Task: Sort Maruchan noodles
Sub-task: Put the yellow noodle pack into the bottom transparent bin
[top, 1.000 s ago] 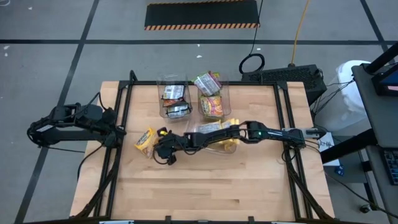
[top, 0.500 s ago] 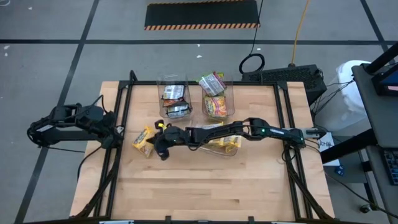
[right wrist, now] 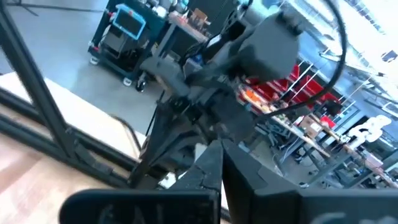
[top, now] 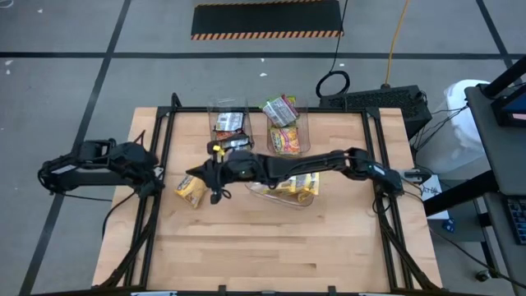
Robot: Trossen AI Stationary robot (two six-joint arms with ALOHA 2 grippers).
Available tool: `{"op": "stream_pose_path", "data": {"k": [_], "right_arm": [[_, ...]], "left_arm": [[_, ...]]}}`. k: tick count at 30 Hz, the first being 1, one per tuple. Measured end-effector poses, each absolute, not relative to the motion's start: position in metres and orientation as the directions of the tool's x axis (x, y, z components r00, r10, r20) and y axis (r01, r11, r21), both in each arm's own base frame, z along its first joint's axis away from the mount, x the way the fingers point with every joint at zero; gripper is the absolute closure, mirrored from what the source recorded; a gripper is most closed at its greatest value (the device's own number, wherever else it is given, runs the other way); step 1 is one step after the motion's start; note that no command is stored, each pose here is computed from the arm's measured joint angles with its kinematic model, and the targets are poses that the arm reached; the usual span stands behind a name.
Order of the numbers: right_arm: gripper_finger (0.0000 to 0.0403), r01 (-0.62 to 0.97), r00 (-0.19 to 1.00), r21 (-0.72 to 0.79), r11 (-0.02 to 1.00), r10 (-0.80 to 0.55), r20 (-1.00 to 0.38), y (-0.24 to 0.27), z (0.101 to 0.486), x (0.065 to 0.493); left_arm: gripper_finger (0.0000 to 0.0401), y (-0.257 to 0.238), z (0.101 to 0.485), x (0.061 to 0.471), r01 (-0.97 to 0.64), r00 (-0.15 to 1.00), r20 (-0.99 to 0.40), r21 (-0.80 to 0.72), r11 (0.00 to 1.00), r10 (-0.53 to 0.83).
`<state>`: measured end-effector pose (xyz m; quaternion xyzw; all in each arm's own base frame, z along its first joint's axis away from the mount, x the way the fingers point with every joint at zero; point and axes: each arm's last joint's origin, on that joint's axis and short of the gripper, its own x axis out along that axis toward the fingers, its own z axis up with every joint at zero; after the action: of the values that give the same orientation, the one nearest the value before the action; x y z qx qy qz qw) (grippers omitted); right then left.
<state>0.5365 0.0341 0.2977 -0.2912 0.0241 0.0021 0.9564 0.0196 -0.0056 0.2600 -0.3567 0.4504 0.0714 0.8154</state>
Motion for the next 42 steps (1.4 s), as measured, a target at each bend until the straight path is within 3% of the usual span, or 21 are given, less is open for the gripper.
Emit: {"op": "stream_pose_path", "data": {"k": [6, 17, 27, 34, 42], "right_arm": [[0.0403, -0.01, 1.0, -0.556, 0.831, -0.005, -0.024, 0.036, 0.327, 0.523], [0.0403, -0.037, 0.998, -0.558, 0.829, 0.003, -0.061, 0.043, 0.329, 0.519], [0.0403, -0.044, 0.998, -0.558, 0.828, 0.011, -0.062, 0.053, 0.342, 0.51], [0.0403, -0.056, 0.997, -0.56, 0.827, 0.015, -0.078, 0.059, 0.345, 0.506], [0.0403, -0.068, 0.997, -0.56, 0.826, 0.033, -0.072, 0.067, 0.355, 0.499]], "left_arm": [[0.0375, -0.005, 0.262, 0.024, -0.456, 0.575, -0.792, -0.518, 0.724, -0.205], [0.0375, -0.003, 0.261, 0.049, -0.522, 0.484, -0.847, -0.481, 0.704, -0.22], [0.0375, 0.003, 0.258, 0.098, -0.689, 0.463, -0.857, -0.509, 0.516, -0.227], [0.0375, 0.007, 0.243, 0.123, -0.822, 0.32, -0.932, -0.364, 0.439, -0.173], [0.0375, 0.011, 0.223, 0.145, -0.875, 0.16, -0.976, -0.209, 0.436, -0.146]]}}
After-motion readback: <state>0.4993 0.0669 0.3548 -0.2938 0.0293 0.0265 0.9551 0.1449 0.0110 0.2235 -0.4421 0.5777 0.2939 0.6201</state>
